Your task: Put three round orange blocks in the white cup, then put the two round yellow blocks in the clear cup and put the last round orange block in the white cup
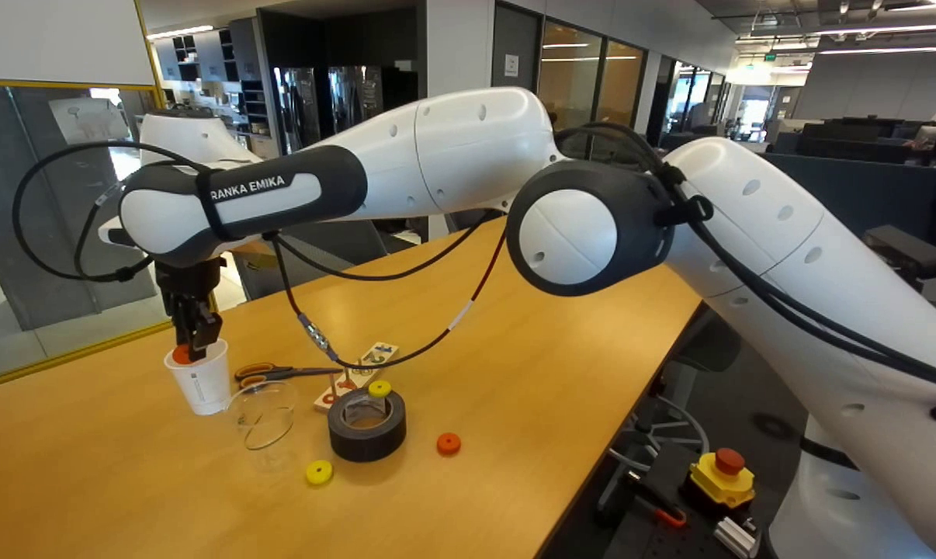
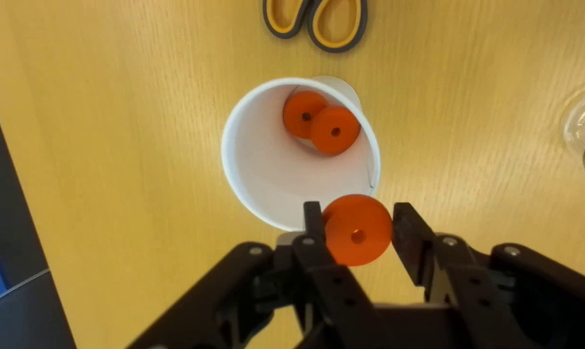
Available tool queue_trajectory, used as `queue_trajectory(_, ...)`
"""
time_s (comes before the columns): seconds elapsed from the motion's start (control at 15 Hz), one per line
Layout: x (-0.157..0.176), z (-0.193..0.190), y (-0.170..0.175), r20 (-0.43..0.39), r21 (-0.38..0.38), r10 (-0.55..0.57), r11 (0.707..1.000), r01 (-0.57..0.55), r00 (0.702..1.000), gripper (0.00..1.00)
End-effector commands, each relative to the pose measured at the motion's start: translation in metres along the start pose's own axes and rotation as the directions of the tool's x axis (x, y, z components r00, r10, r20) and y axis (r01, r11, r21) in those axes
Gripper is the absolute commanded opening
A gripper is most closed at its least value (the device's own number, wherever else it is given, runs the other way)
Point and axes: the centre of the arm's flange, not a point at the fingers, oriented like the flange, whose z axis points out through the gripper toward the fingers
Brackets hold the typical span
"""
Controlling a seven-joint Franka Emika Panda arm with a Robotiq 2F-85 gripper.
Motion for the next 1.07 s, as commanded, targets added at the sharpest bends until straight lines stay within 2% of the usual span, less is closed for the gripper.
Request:
queue_trajectory(0.0,0.005,0.004,0.039,0.021,-0.041,0.040,0.998,-0.039,0.999,0.16)
queue_trajectory(0.53,-0.010,0.021,0.052,0.045,-0.062,0.096,0.994,-0.093,0.994,0.17)
queue_trajectory(0.6,-0.012,0.021,0.053,0.051,-0.062,0.110,0.992,-0.107,0.993,0.66)
queue_trajectory(0.73,-0.015,0.017,0.052,0.068,-0.066,0.141,0.988,-0.137,0.988,0.71)
queue_trajectory(0.93,-0.019,0.001,0.048,0.079,-0.058,0.209,0.977,-0.205,0.975,0.95)
queue_trajectory(1.0,-0.020,-0.006,0.047,0.080,-0.057,0.238,0.971,-0.233,0.968,0.99)
